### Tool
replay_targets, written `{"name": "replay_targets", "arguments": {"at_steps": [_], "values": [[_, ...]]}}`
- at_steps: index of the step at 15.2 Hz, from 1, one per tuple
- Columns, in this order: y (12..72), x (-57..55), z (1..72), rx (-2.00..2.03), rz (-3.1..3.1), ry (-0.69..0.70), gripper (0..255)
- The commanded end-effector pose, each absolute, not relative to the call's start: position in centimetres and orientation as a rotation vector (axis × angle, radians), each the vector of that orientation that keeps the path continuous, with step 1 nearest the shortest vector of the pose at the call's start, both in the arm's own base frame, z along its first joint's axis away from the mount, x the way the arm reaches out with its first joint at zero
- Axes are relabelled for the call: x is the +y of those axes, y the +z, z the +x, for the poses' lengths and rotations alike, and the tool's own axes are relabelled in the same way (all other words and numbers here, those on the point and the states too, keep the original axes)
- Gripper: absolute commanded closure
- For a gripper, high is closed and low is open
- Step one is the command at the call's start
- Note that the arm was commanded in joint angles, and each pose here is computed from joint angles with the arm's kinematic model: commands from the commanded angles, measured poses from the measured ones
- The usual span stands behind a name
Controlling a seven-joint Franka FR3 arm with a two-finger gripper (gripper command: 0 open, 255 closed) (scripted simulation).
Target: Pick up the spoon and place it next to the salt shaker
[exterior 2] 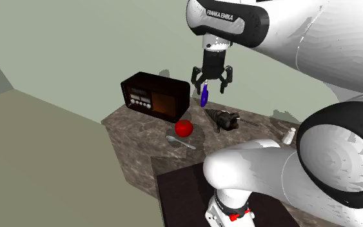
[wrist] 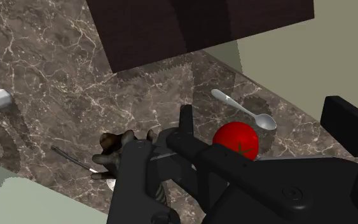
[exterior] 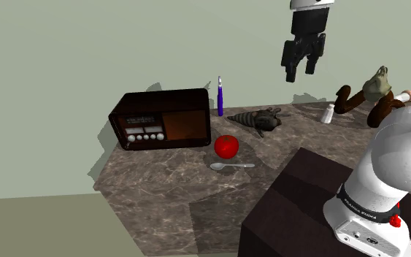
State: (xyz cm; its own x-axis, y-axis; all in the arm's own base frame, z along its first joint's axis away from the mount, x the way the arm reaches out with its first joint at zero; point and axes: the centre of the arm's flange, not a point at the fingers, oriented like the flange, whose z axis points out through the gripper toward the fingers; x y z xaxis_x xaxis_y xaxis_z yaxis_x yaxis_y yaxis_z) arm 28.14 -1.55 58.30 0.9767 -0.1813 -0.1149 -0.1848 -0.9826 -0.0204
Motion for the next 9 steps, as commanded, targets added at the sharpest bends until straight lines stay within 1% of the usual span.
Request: {"name": "replay_targets", "arguments": {"at_steps": [1,9], "values": [[58.3,-1.6,28.1,0.286,-3.092,0.175,0],[48.3,0.1,29.8,-0.045,-3.153,0.055,0]]}}
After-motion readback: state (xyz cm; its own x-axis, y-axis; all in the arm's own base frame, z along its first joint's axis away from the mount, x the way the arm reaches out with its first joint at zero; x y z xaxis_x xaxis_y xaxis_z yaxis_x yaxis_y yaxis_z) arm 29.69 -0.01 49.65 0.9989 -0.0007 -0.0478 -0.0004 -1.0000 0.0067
